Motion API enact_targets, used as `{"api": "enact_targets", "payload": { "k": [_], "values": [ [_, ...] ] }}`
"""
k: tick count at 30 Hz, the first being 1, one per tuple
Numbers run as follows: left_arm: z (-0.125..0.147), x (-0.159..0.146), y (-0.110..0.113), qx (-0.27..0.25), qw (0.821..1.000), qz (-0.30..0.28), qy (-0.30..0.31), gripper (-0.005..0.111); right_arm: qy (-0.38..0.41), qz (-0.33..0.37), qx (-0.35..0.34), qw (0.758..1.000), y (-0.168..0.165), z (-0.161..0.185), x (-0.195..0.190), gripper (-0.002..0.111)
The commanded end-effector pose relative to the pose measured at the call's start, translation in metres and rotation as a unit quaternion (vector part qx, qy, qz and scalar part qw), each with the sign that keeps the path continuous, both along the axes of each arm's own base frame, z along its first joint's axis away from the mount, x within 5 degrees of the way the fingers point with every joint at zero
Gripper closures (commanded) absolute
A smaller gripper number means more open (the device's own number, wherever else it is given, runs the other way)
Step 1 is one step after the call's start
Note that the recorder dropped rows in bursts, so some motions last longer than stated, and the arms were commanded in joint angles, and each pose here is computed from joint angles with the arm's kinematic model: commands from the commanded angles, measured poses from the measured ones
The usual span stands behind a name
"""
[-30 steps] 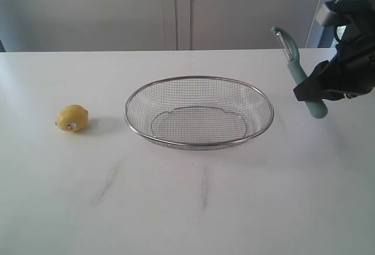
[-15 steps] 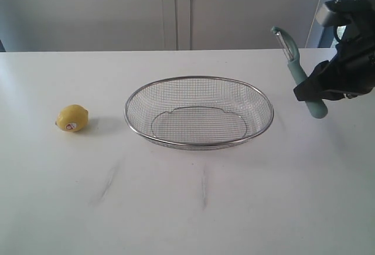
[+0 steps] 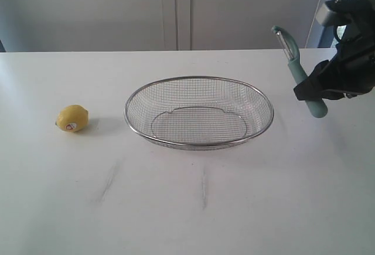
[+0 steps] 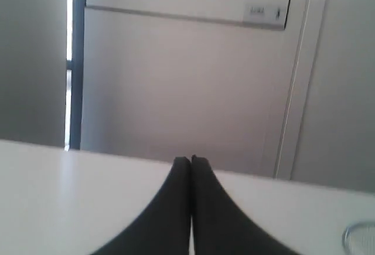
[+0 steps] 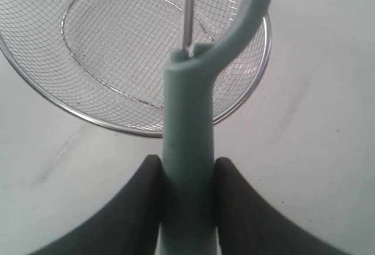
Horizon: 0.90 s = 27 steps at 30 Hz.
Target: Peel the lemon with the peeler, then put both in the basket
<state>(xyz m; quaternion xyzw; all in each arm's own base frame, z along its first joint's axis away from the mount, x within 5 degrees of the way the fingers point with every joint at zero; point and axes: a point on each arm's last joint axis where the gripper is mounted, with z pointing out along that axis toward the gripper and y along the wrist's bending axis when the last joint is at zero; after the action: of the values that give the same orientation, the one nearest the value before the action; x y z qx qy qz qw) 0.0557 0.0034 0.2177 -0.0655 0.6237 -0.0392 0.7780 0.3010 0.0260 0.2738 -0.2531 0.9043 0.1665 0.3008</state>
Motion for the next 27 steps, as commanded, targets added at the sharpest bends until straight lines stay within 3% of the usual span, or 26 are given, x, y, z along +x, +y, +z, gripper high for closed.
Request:
{"api": "enact_targets", "payload": {
  "k": [1, 3, 11, 14, 18, 20, 22, 25, 26, 27],
  "values": [
    [0.024, -0.009, 0.001, -0.035, 0.990, -0.004, -0.139, 0.106, -0.010, -0.002, 0.002, 1.000, 0.000, 0.003, -0.001, 0.108],
    [0.030, -0.013, 0.002, -0.034, 0.983, -0.003, -0.178, 0.106, -0.010, -0.002, 0.002, 1.000, 0.000, 0.003, -0.001, 0.108],
    [0.052, 0.002, 0.002, -0.034, 0.992, 0.000, -0.125, 0.106, -0.011, -0.002, 0.001, 1.000, 0.000, 0.003, -0.001, 0.108],
    [0.064, 0.015, 0.003, -0.012, 0.995, 0.009, -0.101, 0.106, -0.011, -0.003, 0.001, 1.000, 0.000, 0.003, 0.000, 0.108],
    [0.090, 0.050, 0.004, -0.001, 0.999, 0.012, -0.041, 0.106, -0.011, -0.003, 0.001, 1.000, 0.000, 0.003, 0.000, 0.108],
    [0.092, 0.077, 0.005, 0.017, 0.998, 0.009, 0.067, 0.106, -0.011, -0.003, 0.001, 1.000, 0.000, 0.003, 0.000, 0.108],
    [0.083, 0.115, 0.005, 0.090, 0.974, -0.002, 0.209, 0.107, -0.011, -0.003, 0.001, 1.000, 0.000, 0.003, 0.000, 0.108],
    [0.070, 0.143, 0.005, 0.095, 0.939, -0.024, 0.330, 0.107, -0.011, -0.003, 0.001, 1.000, 0.000, 0.003, 0.000, 0.108],
    [0.065, 0.150, 0.004, 0.091, 0.916, -0.035, 0.388, 0.107, -0.011, -0.003, 0.001, 1.000, 0.000, 0.003, 0.000, 0.108],
    [0.059, 0.161, 0.003, 0.083, 0.874, -0.053, 0.475, 0.107, -0.011, -0.003, 0.001, 1.000, 0.000, 0.003, 0.000, 0.108]
  ]
}}
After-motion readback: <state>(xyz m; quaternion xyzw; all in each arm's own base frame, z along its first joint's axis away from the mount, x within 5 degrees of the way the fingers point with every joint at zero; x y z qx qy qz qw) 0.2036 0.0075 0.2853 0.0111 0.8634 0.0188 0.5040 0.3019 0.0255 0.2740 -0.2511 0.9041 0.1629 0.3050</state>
